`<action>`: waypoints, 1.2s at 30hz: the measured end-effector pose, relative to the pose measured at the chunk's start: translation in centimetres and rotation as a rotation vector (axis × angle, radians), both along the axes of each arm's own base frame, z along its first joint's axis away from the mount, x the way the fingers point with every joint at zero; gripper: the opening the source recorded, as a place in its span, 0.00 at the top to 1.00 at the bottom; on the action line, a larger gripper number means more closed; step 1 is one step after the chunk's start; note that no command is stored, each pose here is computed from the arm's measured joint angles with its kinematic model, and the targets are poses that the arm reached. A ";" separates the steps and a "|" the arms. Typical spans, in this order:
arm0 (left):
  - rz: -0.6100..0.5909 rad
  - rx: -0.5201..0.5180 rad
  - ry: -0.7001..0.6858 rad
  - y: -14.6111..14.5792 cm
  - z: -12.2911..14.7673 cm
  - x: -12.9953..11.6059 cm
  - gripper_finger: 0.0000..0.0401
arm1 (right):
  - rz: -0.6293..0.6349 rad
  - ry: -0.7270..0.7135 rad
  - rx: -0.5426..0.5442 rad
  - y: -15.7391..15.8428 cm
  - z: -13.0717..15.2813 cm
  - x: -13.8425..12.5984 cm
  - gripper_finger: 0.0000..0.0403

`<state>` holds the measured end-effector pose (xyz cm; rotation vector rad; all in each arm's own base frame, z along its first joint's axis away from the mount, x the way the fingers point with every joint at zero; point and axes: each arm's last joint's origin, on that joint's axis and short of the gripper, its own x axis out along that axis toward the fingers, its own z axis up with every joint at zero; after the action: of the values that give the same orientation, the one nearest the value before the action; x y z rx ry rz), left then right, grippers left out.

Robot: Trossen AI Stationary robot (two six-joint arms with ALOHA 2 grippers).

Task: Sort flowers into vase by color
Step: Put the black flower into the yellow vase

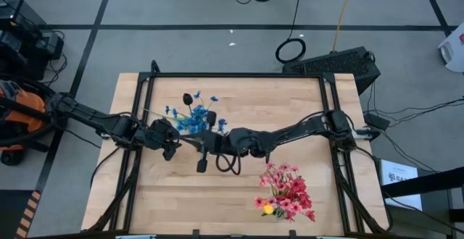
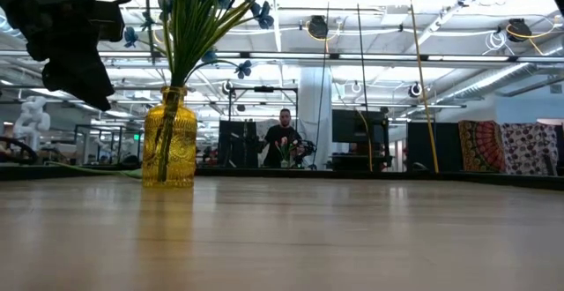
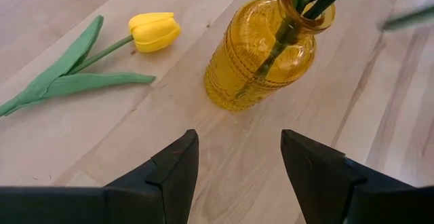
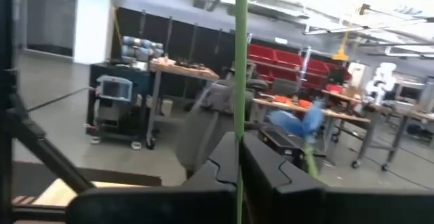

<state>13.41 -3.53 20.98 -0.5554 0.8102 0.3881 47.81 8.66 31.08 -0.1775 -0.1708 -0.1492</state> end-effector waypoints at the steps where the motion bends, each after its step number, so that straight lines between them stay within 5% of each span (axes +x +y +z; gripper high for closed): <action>1: 0.000 0.000 0.000 0.0 0.0 0.0 0.47 | -0.017 0.007 0.002 -0.1 -0.1 0.0 1.00; 36: 0.006 0.009 -0.002 0.0 0.0 0.0 0.47 | -0.122 0.372 0.021 -2.7 -3.7 0.3 1.00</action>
<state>13.41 -3.50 20.99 -0.5502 0.8042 0.3965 48.11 5.93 27.40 -0.1919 0.2127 -0.2358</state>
